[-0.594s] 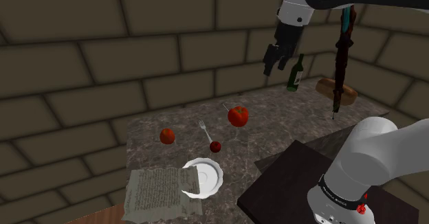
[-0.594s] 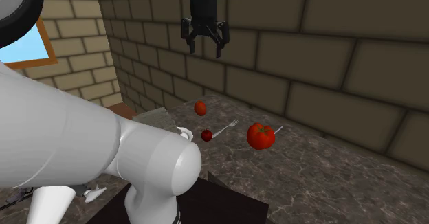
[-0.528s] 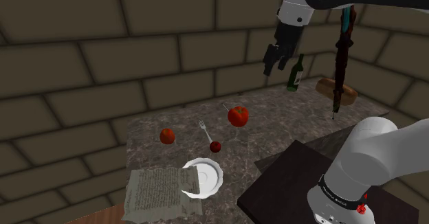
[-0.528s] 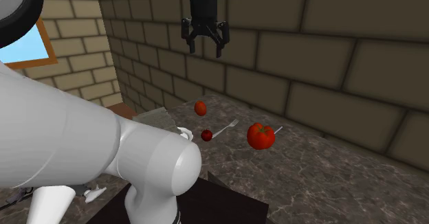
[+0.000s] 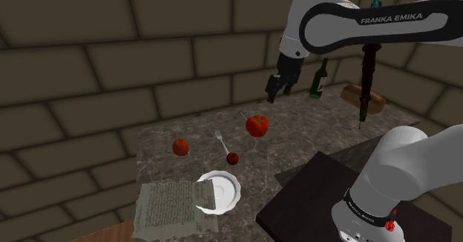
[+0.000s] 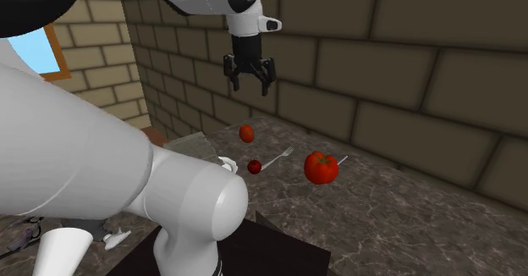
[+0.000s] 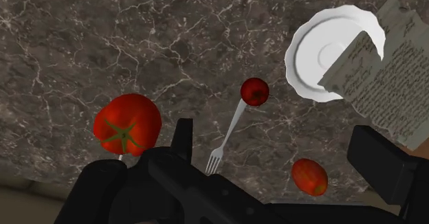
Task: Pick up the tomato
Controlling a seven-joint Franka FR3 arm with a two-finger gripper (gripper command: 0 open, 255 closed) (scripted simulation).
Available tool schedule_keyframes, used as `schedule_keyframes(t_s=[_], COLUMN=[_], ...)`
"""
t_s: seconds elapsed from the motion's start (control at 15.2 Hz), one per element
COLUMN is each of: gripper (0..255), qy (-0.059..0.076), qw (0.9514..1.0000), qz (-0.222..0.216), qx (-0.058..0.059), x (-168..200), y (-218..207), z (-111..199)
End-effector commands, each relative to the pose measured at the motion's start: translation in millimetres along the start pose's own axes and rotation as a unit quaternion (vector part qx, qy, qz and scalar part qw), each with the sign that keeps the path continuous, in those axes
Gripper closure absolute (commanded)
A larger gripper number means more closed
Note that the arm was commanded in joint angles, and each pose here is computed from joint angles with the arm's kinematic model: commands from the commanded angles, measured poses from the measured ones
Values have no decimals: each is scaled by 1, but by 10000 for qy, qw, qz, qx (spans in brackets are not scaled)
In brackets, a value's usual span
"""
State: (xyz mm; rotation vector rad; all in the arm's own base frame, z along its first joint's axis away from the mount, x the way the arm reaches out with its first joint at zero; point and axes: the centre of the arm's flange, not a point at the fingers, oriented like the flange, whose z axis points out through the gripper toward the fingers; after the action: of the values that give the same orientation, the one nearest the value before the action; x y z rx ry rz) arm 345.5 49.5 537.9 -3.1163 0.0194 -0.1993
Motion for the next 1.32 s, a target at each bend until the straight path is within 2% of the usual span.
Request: schedule_keyframes(t_s=[0.0,1.25], gripper=[0,0], qy=[33,229], qw=[10000,9984], qz=[18,160], qx=[-45,-494], x=[6,70], y=[-7,-69], z=[26,262])
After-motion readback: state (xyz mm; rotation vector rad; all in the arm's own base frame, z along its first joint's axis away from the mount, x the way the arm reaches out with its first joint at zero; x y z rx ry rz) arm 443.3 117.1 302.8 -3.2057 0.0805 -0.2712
